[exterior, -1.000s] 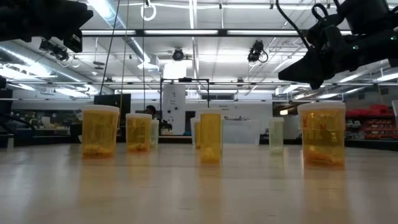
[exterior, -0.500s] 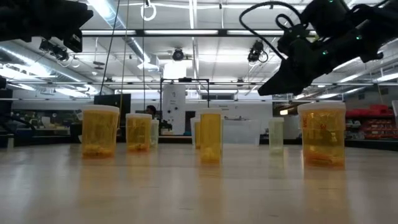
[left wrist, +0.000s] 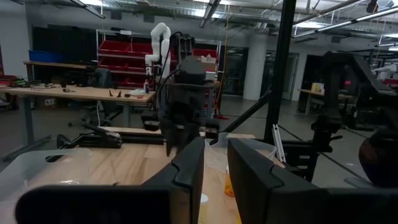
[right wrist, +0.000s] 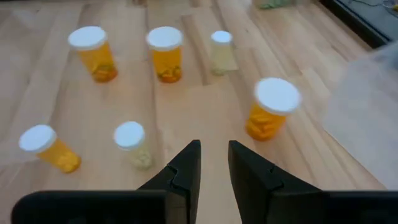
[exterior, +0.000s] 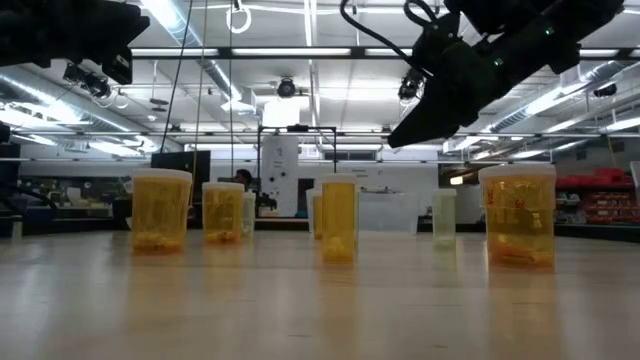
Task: Pick and place medicine bottles into bin by pill shape (circle, oval)
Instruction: Put the middle yellow pill bottle into the top transparent bin
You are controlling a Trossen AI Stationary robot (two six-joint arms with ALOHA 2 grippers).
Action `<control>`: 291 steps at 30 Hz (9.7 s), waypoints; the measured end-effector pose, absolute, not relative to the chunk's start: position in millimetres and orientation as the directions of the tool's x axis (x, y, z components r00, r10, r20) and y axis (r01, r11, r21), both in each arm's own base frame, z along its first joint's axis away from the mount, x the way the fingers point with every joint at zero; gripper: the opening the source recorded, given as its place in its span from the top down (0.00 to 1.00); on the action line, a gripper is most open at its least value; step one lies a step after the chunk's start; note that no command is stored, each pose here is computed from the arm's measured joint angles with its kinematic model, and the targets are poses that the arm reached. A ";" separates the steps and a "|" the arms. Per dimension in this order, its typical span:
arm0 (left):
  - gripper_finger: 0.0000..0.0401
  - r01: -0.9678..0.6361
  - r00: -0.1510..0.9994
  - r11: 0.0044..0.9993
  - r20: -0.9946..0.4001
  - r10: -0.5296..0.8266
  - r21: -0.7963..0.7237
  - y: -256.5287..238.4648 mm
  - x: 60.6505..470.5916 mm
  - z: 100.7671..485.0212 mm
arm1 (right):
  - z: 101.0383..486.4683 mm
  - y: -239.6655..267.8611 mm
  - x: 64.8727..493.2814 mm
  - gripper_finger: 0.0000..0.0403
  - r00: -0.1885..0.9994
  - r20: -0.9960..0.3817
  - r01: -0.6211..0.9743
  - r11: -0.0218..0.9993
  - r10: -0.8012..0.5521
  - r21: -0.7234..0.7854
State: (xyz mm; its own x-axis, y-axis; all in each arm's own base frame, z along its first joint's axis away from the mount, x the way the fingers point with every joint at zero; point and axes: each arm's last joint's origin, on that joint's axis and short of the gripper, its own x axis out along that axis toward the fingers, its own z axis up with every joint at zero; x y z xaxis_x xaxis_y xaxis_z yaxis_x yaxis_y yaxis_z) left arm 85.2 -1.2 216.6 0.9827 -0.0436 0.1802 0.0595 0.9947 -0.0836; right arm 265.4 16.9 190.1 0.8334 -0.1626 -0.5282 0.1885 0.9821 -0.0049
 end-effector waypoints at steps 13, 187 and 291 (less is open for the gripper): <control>0.80 0.060 0.983 0.995 0.181 -0.044 -0.084 -1.3 85.2 216.6 | 192.7 45.1 287.7 0.66 0.829 -0.552 0.075 0.996 -0.090 -0.050; 0.80 0.058 0.985 0.995 0.167 -0.043 -0.084 -1.2 86.1 215.4 | 251.6 -15.2 398.8 0.65 0.603 -0.792 -0.111 0.972 -0.100 -0.207; 0.80 0.058 0.985 0.995 0.167 -0.044 -0.084 -1.3 86.1 215.4 | 191.0 -194.5 329.1 0.65 0.401 -0.797 0.615 0.777 -0.452 -0.131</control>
State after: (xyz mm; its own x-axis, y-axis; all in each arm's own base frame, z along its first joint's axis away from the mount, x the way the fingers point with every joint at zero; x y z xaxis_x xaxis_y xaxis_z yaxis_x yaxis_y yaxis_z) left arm 86.1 -1.3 215.4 0.9850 -0.0438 0.1667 0.0585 0.9947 -0.0841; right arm 329.1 -194.5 191.0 0.4012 -0.4521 -0.7967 0.6151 0.7774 -0.1314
